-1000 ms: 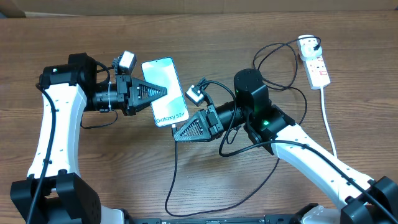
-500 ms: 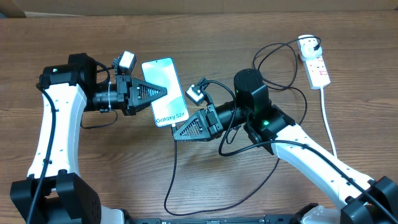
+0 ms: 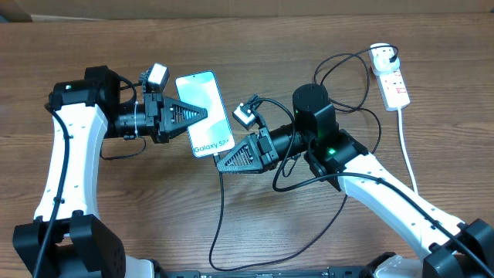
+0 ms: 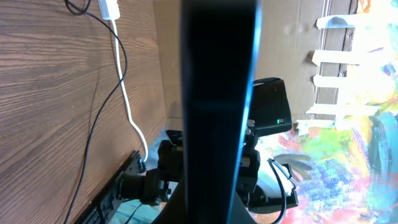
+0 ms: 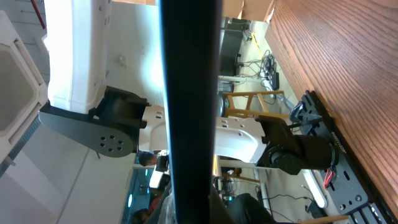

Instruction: Plug charger to phone and switch on socket

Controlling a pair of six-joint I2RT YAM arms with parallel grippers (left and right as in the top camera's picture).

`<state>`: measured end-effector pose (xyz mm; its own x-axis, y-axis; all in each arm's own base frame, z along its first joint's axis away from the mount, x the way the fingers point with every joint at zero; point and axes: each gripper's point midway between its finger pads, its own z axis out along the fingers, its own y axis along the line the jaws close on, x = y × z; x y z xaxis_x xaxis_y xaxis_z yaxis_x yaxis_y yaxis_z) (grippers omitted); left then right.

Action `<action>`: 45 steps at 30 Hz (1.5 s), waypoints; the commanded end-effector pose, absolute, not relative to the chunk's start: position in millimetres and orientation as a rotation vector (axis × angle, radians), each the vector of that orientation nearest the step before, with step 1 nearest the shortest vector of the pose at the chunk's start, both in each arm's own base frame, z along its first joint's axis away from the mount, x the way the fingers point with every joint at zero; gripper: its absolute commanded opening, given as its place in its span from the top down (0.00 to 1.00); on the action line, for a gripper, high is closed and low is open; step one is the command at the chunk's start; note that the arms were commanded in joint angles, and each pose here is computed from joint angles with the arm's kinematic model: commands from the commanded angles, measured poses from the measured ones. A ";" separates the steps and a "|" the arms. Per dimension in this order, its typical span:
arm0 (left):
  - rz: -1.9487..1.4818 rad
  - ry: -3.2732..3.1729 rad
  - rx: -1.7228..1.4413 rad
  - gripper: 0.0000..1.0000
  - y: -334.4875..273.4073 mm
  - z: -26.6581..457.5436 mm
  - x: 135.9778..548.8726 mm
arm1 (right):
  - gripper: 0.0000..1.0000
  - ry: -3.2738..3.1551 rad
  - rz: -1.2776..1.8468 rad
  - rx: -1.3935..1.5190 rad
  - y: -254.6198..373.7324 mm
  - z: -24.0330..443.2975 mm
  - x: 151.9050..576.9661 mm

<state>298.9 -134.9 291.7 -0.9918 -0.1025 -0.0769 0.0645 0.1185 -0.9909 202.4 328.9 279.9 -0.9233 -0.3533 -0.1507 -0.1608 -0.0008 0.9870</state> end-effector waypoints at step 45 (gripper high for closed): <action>-2.034 2.251 0.013 0.96 -144.7 299.0 284.8 | 0.96 -2.220 -2.117 0.430 320.9 280.6 233.5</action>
